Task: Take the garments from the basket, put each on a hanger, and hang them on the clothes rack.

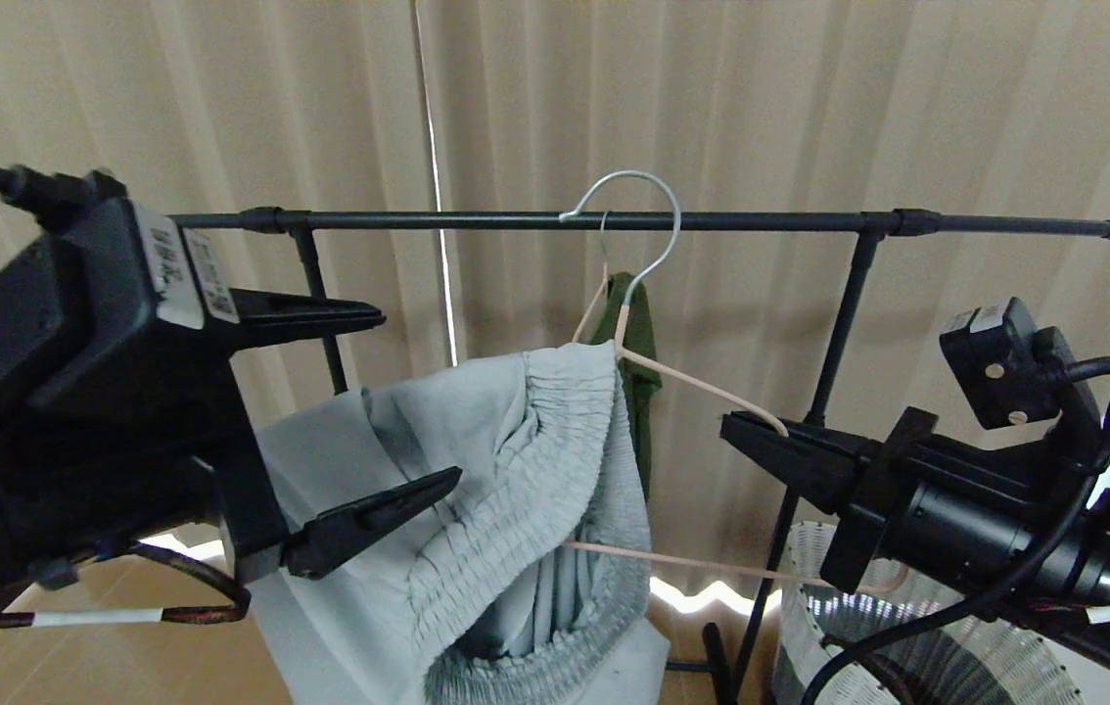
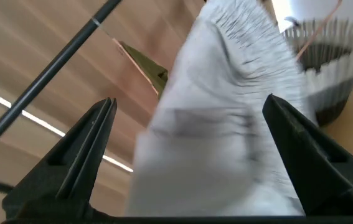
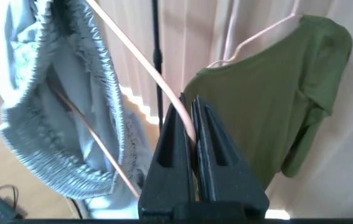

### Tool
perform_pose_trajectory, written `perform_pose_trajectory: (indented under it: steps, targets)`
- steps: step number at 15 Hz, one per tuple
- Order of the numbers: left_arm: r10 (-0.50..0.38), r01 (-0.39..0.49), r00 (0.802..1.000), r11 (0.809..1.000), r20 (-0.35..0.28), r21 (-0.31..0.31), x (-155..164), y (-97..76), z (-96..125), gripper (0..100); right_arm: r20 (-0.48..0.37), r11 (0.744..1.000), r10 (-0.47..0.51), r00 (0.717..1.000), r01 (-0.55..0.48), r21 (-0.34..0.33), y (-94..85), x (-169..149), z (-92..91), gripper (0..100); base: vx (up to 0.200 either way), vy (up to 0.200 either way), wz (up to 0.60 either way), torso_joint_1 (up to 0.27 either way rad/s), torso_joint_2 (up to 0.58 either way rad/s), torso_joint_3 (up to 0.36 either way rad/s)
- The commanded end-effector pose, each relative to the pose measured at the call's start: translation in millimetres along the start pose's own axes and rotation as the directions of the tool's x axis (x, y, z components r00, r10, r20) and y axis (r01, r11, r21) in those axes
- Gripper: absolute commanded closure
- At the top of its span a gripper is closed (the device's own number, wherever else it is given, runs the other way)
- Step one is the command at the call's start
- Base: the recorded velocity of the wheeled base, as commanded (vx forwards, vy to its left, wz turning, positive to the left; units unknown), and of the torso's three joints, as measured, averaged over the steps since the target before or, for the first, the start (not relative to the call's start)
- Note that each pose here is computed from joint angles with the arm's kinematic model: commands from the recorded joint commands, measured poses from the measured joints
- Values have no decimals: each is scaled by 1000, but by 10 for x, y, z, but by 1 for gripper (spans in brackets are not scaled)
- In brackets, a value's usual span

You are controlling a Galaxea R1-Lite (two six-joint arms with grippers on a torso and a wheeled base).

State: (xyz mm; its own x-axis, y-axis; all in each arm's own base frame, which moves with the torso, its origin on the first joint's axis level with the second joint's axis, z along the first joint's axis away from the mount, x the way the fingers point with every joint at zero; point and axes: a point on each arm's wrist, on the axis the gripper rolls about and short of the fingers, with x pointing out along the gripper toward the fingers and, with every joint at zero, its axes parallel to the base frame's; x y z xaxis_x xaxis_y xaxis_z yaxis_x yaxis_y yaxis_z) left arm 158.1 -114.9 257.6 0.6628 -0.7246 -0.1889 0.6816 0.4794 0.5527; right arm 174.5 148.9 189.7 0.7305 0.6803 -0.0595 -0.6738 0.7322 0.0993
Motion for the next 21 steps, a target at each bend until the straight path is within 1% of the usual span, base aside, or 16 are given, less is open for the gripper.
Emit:
perform_pose_trajectory:
  steps: [1,4,6,7,11,20,21]
  targets:
    - [-26,25,999,1000,-35,-6,199,21,-52,0,-5,1000,12,1000,-12,0,10,-2,-11,100,0,0,0,0,0,0]
    - [-15,15,998,1000,-53,-8,272,78,-80,0,-9,999,43,999,-43,-5,20,-21,-20,100,0,0,0,0,0,0]
    - [-12,13,998,1000,-64,4,285,89,-107,0,-7,999,51,999,-51,-19,25,-20,-15,100,0,0,0,0,0,0]
    - [-13,14,998,1000,-65,5,281,84,-111,100,-8,998,67,998,-67,-19,35,-20,-16,100,0,0,0,0,0,0]
    - [-17,18,998,1000,-68,3,282,76,-122,100,42,993,115,992,-114,-27,77,7,21,100,0,0,0,0,0,0]
    - [11,-11,997,1000,-77,0,240,119,-137,100,39,992,124,991,-123,-28,78,13,16,100,0,0,0,0,0,0]
    - [12,-12,997,1000,-76,1,236,119,-134,100,38,992,124,992,-123,-28,78,16,13,0,0,0,0,0,0,0]
